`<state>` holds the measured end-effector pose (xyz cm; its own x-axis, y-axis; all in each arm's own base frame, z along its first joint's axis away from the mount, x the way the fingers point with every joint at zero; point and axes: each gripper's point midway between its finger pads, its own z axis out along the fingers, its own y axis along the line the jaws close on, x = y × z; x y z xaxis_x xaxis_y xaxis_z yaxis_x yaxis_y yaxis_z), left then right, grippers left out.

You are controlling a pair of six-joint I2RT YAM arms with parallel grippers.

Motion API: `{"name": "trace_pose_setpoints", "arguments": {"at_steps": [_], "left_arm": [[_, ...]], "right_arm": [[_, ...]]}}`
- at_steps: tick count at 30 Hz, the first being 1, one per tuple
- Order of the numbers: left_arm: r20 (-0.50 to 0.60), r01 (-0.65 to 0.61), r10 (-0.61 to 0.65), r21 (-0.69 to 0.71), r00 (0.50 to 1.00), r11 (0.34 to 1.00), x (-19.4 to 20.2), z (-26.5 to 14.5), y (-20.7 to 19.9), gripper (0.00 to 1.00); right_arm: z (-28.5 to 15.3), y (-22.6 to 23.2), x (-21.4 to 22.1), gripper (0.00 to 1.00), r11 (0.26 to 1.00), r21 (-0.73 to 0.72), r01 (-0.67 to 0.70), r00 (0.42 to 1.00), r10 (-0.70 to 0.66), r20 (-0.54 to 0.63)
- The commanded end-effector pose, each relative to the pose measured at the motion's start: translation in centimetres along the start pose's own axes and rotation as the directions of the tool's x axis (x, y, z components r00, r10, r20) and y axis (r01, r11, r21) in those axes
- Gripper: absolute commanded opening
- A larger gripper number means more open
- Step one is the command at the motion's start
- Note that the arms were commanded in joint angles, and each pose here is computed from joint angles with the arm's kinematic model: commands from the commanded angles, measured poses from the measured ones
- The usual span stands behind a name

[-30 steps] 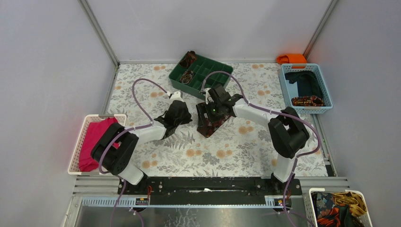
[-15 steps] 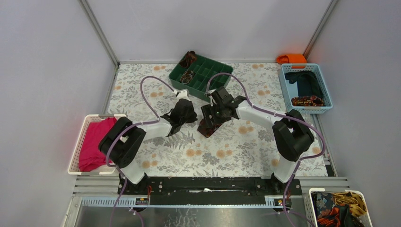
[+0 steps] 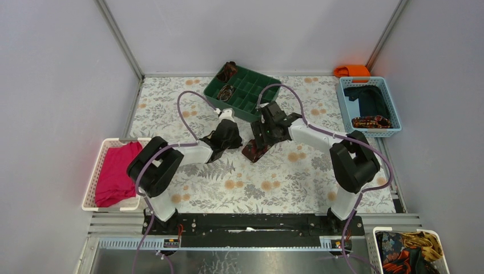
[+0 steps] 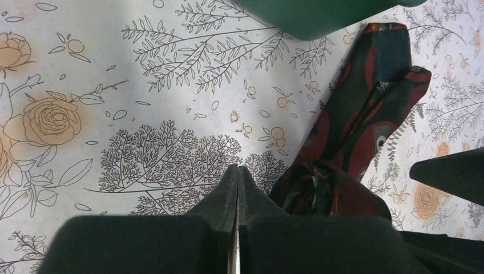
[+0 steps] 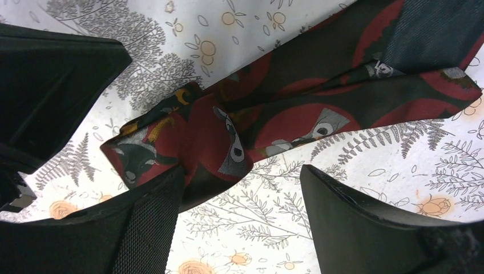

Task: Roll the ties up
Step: Roll the tie at the center of the board.

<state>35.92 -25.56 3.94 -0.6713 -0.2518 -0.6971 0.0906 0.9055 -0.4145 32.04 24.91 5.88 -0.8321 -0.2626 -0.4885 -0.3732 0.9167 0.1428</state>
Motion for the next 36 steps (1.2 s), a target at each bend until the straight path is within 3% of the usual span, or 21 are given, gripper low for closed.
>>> {"name": "trace_pose_setpoints", "arguments": {"at_steps": [1, 4, 11, 14, 16, 20, 21, 28, 30, 36], "left_arm": [[0.035, -0.027, 0.025, 0.049, 0.999, 0.998, -1.1, 0.7, -1.8, 0.00], [0.030, -0.031, 0.030, 0.045, 0.999, 0.999, -0.9, 1.2, -1.7, 0.00], [0.022, -0.067, 0.067, 0.019, 0.998, 0.998, -0.6, 2.6, -1.3, 0.00], [0.024, -0.083, 0.083, -0.008, 0.996, 0.997, -0.5, 3.0, -0.7, 0.00], [0.024, -0.088, 0.089, -0.017, 0.996, 0.996, -0.5, 3.3, -0.6, 0.00], [0.012, -0.087, 0.087, 0.009, 0.996, 0.996, -0.2, 3.9, -1.1, 0.00], [0.007, -0.083, 0.082, 0.020, 0.997, 0.996, 0.0, 4.1, -1.2, 0.00], [-0.025, -0.066, 0.068, 0.084, 0.997, 0.994, 0.9, 4.2, -2.2, 0.00], [-0.037, -0.059, 0.063, 0.097, 0.997, 0.994, 1.4, 4.1, -2.3, 0.00], [-0.067, -0.043, 0.050, 0.103, 0.997, 0.994, 2.9, 3.7, -1.6, 0.00]], "right_arm": [[0.8, -1.1, -0.1, 0.81, 0.999, 0.050, 0.005, 1.000, -0.004, -0.016], [0.8, -0.8, -0.3, 0.80, 0.999, 0.040, 0.009, 1.000, -0.009, -0.002], [-4.5, -0.7, -2.7, 0.82, 1.000, 0.015, -0.012, 0.980, 0.009, 0.201], [-5.6, -0.6, -1.4, 0.79, 1.000, -0.001, -0.014, 0.983, 0.014, 0.184], [-5.5, -0.5, 0.0, 0.73, 1.000, -0.019, -0.023, 0.988, 0.026, 0.150], [-4.6, -0.9, 3.0, 0.42, 0.998, -0.034, -0.052, 0.992, 0.055, 0.112], [-4.4, -0.6, 3.6, 0.41, 0.997, -0.055, -0.056, 0.993, 0.061, 0.097], [-2.8, 0.2, 6.2, 0.07, 0.989, -0.119, -0.094, 0.994, 0.099, 0.040], [-2.2, 0.6, 6.6, 0.01, 0.985, -0.135, -0.105, 0.994, 0.109, 0.020], [0.0, 1.4, 7.1, 0.00, 0.976, -0.173, -0.129, 0.992, 0.127, -0.023]]}}
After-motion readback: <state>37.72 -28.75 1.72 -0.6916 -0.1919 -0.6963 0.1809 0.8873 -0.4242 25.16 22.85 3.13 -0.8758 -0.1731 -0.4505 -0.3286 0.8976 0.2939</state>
